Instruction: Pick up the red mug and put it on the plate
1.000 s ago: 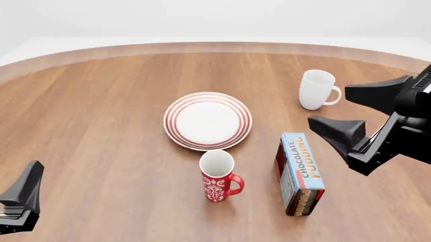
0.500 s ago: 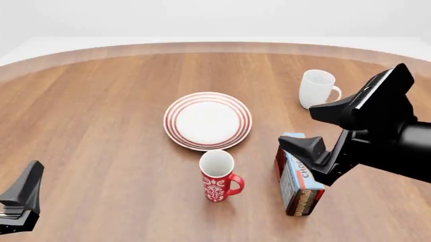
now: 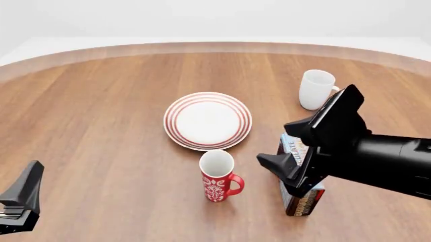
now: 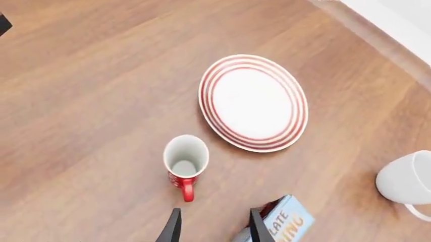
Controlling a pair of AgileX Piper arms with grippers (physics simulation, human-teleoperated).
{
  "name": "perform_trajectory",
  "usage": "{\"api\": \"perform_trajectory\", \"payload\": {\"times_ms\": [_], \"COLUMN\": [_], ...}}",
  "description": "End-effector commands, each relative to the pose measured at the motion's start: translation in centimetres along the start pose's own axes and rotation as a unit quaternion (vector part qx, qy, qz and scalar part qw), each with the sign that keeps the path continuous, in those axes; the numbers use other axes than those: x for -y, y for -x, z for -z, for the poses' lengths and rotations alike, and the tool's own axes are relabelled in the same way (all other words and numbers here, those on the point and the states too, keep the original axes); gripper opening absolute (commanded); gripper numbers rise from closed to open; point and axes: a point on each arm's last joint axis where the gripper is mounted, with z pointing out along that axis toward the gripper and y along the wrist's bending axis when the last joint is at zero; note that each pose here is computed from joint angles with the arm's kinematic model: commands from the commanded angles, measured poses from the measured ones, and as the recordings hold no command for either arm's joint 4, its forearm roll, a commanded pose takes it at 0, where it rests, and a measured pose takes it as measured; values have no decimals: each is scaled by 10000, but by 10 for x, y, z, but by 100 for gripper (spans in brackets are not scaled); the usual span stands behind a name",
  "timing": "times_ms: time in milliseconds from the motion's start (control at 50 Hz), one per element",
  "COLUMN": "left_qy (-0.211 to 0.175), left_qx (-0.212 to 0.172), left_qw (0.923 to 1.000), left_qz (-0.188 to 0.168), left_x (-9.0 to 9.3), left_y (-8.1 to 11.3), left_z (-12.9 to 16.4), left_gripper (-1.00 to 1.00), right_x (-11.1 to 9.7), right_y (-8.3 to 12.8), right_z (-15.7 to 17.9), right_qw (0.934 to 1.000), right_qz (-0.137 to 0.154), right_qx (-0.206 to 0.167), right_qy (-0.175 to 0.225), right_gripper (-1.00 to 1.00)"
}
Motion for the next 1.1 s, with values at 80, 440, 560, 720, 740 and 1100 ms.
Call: {"api": "perform_trajectory", "payload": {"times_ms": [80,440,560,720,740,1100], "left_qy": [0,0,0,0,0,0], "left_qx": [0,0,0,0,0,0], "left_qw": [10000,10000,10000,10000,10000,10000], "left_qz": [0,0,0,0,0,0], "left_x": [0,0,0,0,0,0], "left_y": [0,0,0,0,0,0], "left_z": [0,0,0,0,0,0], "left_gripper": [100,100,100,100,100,100], "right_x": [-9,-15,-18,-19,-20,-21], "right_y": [-10,-15,-17,-20,-20,-35], "right_z": [-18,-37,-45,-51,-52,-71], "right_qw": [9997,9992,9989,9987,9986,9975], "right_qz": [-21,-46,-70,-97,-101,-181], "right_qx": [-168,-287,-329,-377,-382,-592], "right_qy": [166,288,322,343,345,334], "right_gripper": [100,100,100,100,100,100]}}
